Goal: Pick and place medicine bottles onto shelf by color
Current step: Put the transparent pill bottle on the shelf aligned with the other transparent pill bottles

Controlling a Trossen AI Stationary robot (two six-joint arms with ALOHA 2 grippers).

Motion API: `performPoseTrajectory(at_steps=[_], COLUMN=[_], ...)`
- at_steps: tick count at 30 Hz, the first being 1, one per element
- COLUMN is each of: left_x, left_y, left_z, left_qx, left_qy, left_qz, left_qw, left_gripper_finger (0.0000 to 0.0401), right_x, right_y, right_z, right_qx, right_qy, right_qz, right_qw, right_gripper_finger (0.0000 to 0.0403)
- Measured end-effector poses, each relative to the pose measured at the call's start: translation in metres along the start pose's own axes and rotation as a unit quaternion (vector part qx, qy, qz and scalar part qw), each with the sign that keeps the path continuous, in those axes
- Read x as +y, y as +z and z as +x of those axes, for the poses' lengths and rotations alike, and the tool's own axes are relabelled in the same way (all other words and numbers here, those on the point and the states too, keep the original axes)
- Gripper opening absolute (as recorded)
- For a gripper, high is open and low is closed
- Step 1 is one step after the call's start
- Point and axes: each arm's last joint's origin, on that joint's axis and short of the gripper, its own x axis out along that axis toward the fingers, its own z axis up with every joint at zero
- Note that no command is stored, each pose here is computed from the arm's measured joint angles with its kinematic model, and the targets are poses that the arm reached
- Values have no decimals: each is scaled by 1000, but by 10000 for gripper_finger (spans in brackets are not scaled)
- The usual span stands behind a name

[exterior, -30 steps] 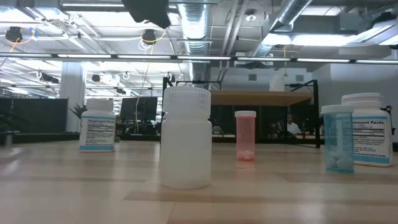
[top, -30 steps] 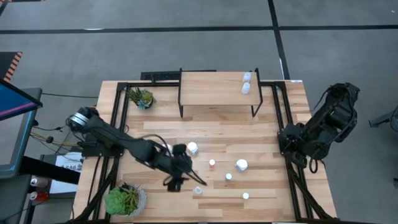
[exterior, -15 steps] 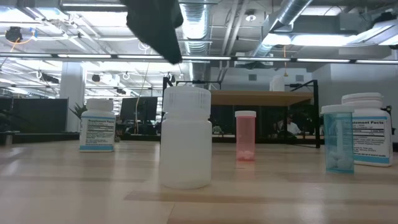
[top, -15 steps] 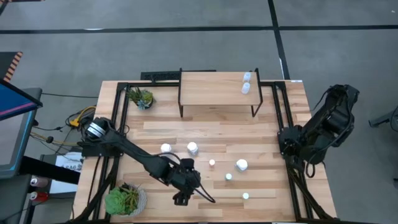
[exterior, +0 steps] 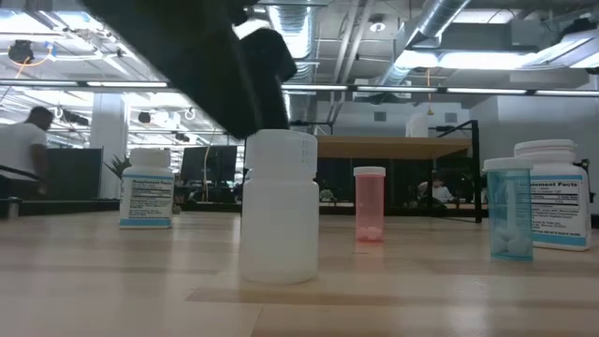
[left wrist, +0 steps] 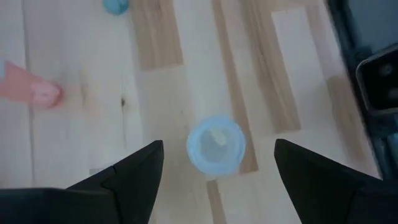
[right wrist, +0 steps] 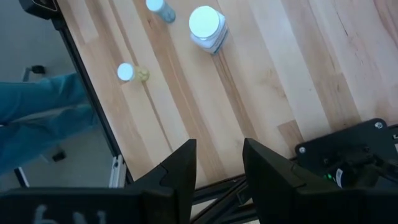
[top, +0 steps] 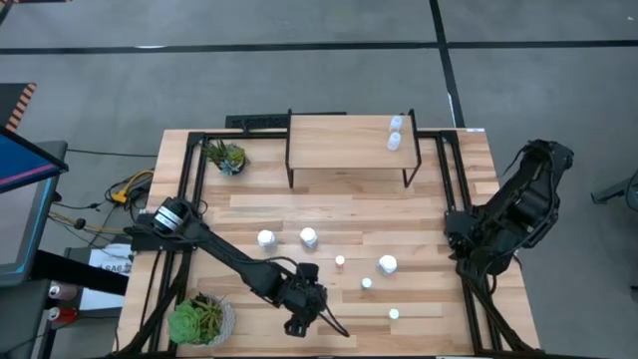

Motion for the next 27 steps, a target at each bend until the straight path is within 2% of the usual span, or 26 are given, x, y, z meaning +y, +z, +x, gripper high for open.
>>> performPoseTrajectory(at_steps=[7,13,21,27], left_x=[-1,1,0,4], left_y=[1,1,23,29], left_z=[3,1,-42,-86], left_qx=[-11,-3,40,130], left_qy=[11,25,39,66], left_qz=[27,-4,-17,-50], left_qw=[1000,1000,998,988], left_gripper_finger=[293,293,293,293], right_x=[1,1,1,8], right_y=[0,0,0,2], right_z=[1,1,1,3], right_qx=[1,0,0,-6], right_qy=[-1,0,2,19], right_qz=[0,0,0,-1], right_qw=[1000,1000,1000,1000], right_gripper_finger=[152,148,150,150])
